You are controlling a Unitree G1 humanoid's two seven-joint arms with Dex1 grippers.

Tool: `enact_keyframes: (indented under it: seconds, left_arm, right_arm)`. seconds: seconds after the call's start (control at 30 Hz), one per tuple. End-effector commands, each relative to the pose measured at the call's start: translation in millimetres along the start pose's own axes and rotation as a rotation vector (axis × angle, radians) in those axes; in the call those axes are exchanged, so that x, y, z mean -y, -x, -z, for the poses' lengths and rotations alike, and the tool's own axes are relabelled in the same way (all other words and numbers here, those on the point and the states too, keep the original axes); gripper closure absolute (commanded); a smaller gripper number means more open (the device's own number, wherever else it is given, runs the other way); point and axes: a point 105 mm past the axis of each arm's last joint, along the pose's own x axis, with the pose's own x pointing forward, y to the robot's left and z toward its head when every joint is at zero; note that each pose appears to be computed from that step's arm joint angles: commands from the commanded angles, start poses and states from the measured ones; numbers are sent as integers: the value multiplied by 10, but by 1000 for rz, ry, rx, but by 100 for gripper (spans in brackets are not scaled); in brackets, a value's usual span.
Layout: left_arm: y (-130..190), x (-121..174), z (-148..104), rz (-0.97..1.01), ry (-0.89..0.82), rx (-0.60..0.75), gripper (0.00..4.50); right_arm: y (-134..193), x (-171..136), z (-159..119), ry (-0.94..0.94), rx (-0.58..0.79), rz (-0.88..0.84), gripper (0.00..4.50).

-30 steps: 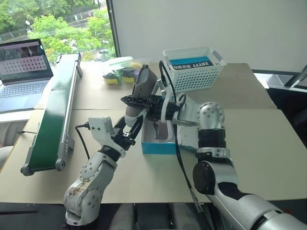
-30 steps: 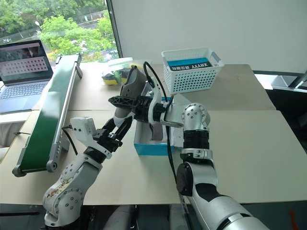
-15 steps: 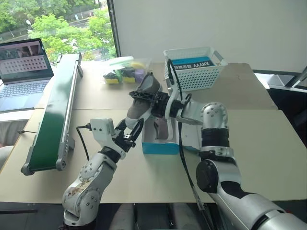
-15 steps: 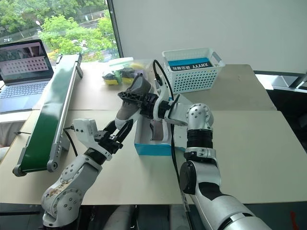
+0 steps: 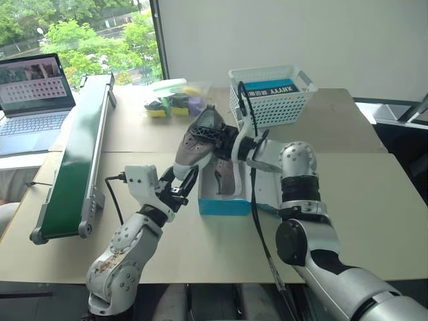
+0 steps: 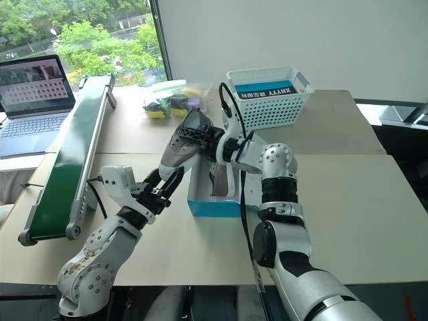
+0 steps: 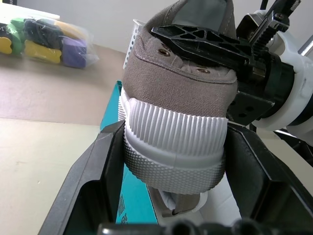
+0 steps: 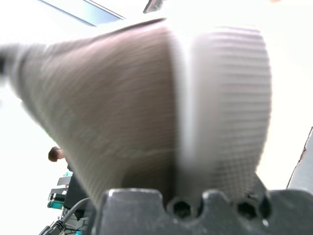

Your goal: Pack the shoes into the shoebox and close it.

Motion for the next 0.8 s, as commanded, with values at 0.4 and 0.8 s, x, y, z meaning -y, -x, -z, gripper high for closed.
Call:
enact_keyframes:
  seconds: [0.4,0.8]
  left_arm:
    - [74,8,-45,47,-234,-39,3]
    - [127,-57,27,74,-283,-79,3]
  right_arm:
    - [93,-198,-400,81,127,29,402]
    - [144,320,-442,217,-84,447,402]
